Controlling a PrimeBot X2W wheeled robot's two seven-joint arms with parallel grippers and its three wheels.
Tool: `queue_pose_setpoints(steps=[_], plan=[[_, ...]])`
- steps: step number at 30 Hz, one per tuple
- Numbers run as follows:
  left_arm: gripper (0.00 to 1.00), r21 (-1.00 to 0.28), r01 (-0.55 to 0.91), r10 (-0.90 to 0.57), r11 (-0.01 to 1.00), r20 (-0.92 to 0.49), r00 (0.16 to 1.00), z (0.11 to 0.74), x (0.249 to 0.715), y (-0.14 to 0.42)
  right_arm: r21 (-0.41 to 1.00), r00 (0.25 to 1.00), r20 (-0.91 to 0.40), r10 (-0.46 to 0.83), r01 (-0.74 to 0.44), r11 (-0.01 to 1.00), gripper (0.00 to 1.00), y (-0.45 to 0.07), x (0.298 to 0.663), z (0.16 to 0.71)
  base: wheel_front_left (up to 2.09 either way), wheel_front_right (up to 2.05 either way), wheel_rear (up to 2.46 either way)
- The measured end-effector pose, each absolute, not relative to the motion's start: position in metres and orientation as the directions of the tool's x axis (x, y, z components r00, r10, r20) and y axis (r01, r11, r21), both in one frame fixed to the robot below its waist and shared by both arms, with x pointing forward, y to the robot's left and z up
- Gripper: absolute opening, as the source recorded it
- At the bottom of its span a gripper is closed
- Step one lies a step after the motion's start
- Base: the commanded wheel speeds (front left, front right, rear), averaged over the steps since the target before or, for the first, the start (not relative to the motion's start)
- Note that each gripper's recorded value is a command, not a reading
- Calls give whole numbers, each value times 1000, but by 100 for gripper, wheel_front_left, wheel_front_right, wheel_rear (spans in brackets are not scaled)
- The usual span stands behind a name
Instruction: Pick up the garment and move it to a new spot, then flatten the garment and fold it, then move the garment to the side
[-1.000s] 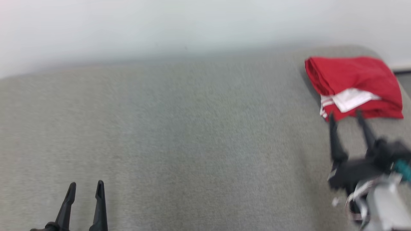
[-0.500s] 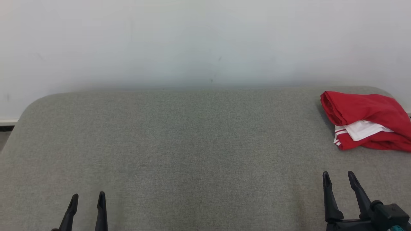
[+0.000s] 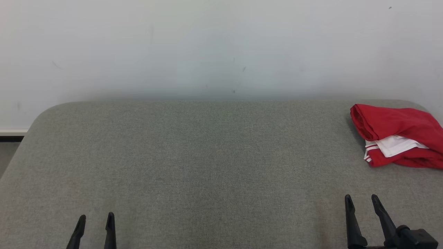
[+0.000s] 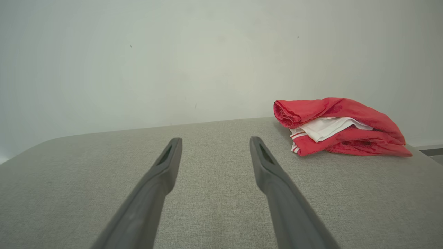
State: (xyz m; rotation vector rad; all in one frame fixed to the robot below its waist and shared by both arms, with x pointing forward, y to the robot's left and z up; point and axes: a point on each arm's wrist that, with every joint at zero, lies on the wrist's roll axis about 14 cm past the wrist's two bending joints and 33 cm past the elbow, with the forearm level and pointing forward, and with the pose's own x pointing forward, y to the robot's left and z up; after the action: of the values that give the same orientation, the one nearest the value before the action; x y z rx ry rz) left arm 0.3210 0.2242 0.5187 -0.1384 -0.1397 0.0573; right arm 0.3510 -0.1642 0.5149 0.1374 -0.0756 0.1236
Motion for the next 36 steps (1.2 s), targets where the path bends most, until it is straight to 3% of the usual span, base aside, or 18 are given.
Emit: queue_pose_setpoints(steps=[1, 9, 36], plan=[[0, -140, -48, 67, 989, 134, 989, 519, 321, 225, 132, 990, 82, 117, -128, 983, 0, -164, 351, 514, 0, 0, 0], [0, -203, -69, 81, 977, 50, 995, 493, 316, 222, 179, 994, -11, 105, -101, 979, 0, -166, 342, 486, 0, 0, 0], [0, -604, -108, 125, 790, -14, 992, 489, 334, 226, 594, 999, -43, 29, 2, 805, 0, -182, 357, 487, 0, 0, 0]])
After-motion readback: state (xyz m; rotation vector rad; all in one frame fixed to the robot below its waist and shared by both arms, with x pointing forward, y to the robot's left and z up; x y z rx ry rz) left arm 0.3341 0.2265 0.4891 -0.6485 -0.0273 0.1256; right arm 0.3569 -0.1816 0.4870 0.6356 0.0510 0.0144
